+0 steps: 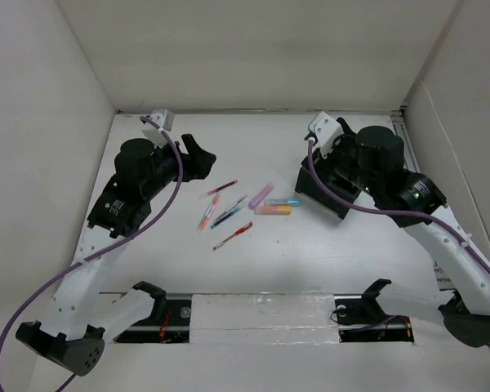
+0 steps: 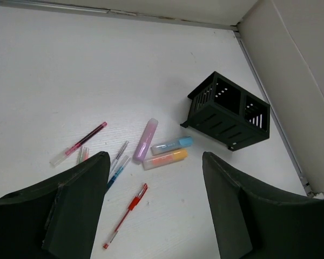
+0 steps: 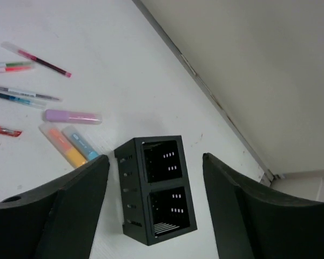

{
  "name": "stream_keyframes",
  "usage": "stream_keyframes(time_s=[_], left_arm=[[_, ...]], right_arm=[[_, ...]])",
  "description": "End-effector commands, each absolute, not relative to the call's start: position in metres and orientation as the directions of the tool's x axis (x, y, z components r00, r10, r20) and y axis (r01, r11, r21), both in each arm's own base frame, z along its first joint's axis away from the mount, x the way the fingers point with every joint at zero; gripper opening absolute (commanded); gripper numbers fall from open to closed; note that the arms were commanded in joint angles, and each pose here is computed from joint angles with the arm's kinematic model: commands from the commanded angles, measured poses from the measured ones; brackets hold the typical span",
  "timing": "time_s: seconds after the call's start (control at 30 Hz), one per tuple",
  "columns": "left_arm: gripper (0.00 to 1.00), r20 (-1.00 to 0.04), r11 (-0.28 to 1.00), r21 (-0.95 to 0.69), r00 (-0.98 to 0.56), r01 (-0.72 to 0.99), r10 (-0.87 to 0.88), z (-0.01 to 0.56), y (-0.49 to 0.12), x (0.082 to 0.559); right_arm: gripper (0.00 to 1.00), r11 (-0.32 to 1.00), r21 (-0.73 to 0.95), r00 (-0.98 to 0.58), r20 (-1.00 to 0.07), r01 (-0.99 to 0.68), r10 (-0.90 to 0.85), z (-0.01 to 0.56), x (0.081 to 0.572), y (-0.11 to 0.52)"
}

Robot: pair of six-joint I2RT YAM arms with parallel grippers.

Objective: Organize the desk

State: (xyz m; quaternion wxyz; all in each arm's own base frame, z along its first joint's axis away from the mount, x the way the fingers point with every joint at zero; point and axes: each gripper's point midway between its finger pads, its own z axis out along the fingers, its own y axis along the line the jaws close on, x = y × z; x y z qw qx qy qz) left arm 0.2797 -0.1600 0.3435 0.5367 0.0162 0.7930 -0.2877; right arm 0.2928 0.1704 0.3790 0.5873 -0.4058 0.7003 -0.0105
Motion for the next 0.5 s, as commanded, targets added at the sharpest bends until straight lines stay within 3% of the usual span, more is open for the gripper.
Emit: stream_keyframes(time_s=[0.0,0.03,0.2,0.37,0.47], left_arm=[[0.66,-0.862,0.820,-0.467,-0.379,0.331,-0.338,0.371,-0.158,0.280],[0.66,-0.861,0.821,-0.469,-0.376,0.327,-0.342,0.372,-0.157,0.279],[0.61,-0.846,0.802,-0.490,-0.409,0.343,-0.342,0.364,-0.164,0.276],[0.42,-0.826,0.780,-0.494,-0.487,0.384,-0.283,0.338,-0.176,0.270],[0.38,-0.828,0.784,-0.476,-0.502,0.398,-0.249,0.327,-0.179,0.271]], right_arm=[[0.75,0.634,-0.497,0.155,-0.843,-0.593,-0.515,0.400,0.282,0.189],[0.68,0.627,-0.496,0.161,-0.843,-0.601,-0.512,0.399,0.281,0.190],[0.00,0.608,-0.465,0.066,-0.825,-0.643,-0.561,0.358,0.282,0.191],[0.00,0.635,-0.437,-0.003,-0.822,-0.638,-0.569,0.324,0.276,0.180],[0.00,0.643,-0.437,-0.026,-0.815,-0.629,-0.579,0.313,0.274,0.174]])
